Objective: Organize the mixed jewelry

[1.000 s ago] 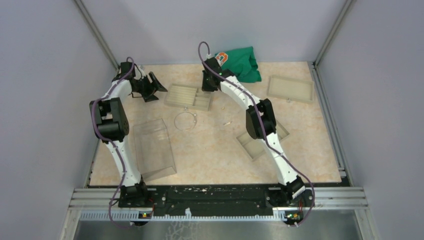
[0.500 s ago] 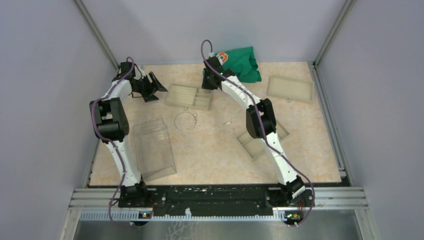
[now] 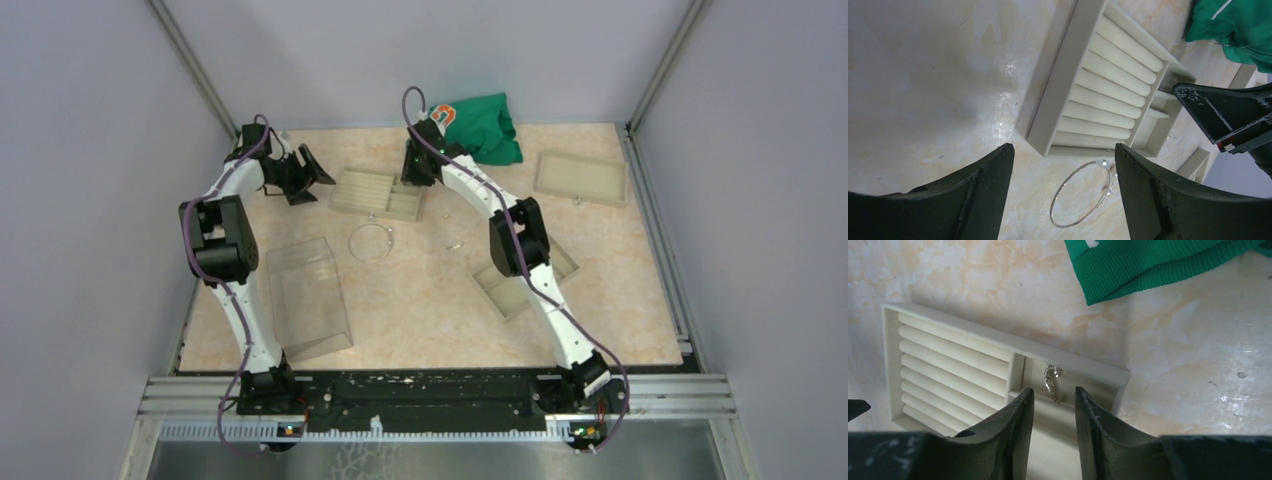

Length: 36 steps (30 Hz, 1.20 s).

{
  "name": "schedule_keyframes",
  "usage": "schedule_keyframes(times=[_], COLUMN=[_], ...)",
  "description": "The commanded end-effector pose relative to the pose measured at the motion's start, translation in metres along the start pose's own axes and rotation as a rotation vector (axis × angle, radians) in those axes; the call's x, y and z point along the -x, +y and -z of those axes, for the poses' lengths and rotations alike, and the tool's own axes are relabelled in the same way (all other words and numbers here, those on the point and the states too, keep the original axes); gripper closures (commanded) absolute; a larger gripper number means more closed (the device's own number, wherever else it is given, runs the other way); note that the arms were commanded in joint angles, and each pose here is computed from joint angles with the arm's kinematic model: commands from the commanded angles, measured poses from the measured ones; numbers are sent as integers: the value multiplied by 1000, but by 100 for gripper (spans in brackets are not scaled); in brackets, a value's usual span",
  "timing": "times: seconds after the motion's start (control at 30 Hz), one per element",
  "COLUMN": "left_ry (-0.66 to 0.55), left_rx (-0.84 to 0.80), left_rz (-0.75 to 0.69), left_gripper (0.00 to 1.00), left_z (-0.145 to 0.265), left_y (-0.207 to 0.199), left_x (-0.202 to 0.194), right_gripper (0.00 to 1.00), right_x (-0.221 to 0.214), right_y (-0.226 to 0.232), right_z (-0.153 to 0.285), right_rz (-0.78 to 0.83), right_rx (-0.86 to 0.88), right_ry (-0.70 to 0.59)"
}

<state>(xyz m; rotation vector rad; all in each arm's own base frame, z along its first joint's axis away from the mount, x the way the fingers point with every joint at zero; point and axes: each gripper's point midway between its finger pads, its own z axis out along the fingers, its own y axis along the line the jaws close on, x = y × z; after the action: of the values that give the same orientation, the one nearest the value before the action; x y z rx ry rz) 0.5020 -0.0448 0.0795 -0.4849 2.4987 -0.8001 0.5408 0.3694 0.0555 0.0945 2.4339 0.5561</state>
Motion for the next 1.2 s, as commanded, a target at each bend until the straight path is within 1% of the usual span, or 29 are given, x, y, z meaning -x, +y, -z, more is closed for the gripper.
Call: schedule_keyframes(times=[0.0, 0.07, 0.17, 0.2, 0.27, 0.33, 0.43, 0.53, 0.67, 0.77, 0.87, 1.0, 1.17], left_ry=[-53, -75, -87, -89, -96, -89, -58, -32, -18, -40, -57, -78, -74], left_rx=[37, 54, 75, 74, 96, 113, 65, 6, 20, 68, 130, 142, 146], left_rz=[-86, -128, -184, -227, -307, -383, -388, -381, -382, -401, -391, -335, -274], left_gripper=[19, 18, 17, 17, 16, 15, 15, 15, 14, 14, 13, 13, 13], left_z=[23, 31, 42, 45, 46, 44, 44, 41, 37, 36, 36, 39, 42], left_y=[-24, -36, -54, -69, -85, -101, -118, -130, -129, -120, -106, -89, -70], left_x=[2, 0, -13, -22, -39, -59, -82, -97, -101, -96, -84, -64, -52], right_gripper=[61, 60, 60, 60, 60, 59, 59, 59, 58, 58, 58, 57, 60], right_x=[79, 89, 83, 67, 55, 32, -10, -42, -73, -90, -99, -105, -117], right_y=[38, 37, 17, 2, -14, -34, -63, -87, -109, -114, -111, -112, -117], right_z=[74, 97, 123, 125, 151, 167, 176, 181, 179, 175, 165, 153, 134], right_rz=[24, 51, 68, 70, 76, 83, 85, 73, 36, -83, -175, -275, -343], right_rx=[82, 72, 27, -4, -21, -48, -113, -164, -245, -298, -311, -354, -406], right_ry=[-201, -232, -228, -196, -200, -172, -78, -18, 82, 145, 161, 168, 198])
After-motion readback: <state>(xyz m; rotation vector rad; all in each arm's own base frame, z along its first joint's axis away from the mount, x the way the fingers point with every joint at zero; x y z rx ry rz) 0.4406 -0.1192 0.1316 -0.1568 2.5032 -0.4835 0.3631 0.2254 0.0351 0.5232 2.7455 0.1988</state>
